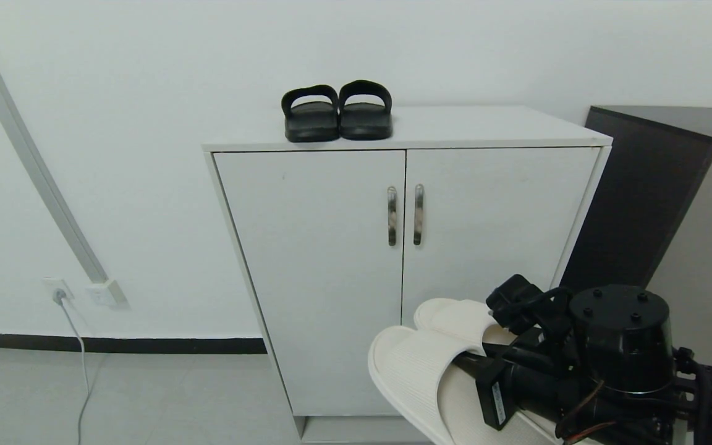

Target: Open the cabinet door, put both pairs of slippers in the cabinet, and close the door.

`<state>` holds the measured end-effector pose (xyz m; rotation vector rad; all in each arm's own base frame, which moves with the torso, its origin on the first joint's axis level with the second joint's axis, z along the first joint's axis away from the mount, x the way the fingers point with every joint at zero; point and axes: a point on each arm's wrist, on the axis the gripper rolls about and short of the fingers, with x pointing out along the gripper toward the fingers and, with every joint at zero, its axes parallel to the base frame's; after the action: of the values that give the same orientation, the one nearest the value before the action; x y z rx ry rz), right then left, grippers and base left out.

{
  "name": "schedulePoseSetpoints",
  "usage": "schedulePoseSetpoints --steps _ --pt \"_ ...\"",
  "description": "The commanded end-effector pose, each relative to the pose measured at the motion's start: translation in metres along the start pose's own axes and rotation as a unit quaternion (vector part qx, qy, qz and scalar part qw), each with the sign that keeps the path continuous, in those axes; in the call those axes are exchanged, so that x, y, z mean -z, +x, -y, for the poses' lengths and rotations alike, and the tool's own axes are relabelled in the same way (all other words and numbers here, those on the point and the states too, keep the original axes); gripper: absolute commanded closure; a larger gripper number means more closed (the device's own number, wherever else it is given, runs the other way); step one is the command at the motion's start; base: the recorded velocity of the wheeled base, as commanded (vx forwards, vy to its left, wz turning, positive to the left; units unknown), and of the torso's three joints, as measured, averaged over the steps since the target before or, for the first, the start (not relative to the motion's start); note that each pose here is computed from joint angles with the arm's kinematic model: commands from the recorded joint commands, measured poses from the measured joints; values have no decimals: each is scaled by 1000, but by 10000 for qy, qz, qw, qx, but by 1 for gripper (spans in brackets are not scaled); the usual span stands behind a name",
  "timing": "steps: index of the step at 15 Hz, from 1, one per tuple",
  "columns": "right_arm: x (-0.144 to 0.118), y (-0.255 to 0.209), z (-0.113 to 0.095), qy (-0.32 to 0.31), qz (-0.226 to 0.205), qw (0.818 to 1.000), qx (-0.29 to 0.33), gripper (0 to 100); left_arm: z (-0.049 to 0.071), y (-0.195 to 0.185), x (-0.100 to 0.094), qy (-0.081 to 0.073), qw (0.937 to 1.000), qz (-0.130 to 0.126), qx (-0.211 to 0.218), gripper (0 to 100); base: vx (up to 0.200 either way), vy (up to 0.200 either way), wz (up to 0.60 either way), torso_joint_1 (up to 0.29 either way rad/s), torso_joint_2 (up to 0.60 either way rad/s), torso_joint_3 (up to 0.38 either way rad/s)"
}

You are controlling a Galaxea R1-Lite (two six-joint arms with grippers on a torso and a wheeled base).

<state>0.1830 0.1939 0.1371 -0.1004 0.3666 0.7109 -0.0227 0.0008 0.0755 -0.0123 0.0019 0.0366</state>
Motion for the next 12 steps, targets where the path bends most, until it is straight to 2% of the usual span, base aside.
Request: schedulePoseSetpoints --steps 1,3,8,9,10,11,12 --pt "1 0 0 -4 -27 10000 -1 100 0 0 0 0 10000 3 -1 0 0 0 0 -41 437 383" --pt "4 0 0 -11 -81 10000 -5 100 0 0 0 -7 10000 -5 -1 0 0 0 0 -17 344 298" --pt "5 2 1 -18 -80 10000 17 100 0 0 0 77 10000 -12 7 0 0 0 0 0 0 0" --pt "5 3 1 -87 -73 9999 16 100 0 1 -1 125 9999 -51 7 0 0 0 0 0 0 0" --pt "5 3 1 -168 -35 9999 13 100 0 4 -3 286 9993 -249 33 0 0 0 0 -17 95 100" --pt "6 1 1 -164 4 9999 11 100 1 6 -26 260 9993 -218 124 0 0 0 0 -17 129 134" --pt "8 0 1 -171 10 9999 -5 100 3 8 -66 -38 9993 5 375 0 0 0 0 -12 71 71"
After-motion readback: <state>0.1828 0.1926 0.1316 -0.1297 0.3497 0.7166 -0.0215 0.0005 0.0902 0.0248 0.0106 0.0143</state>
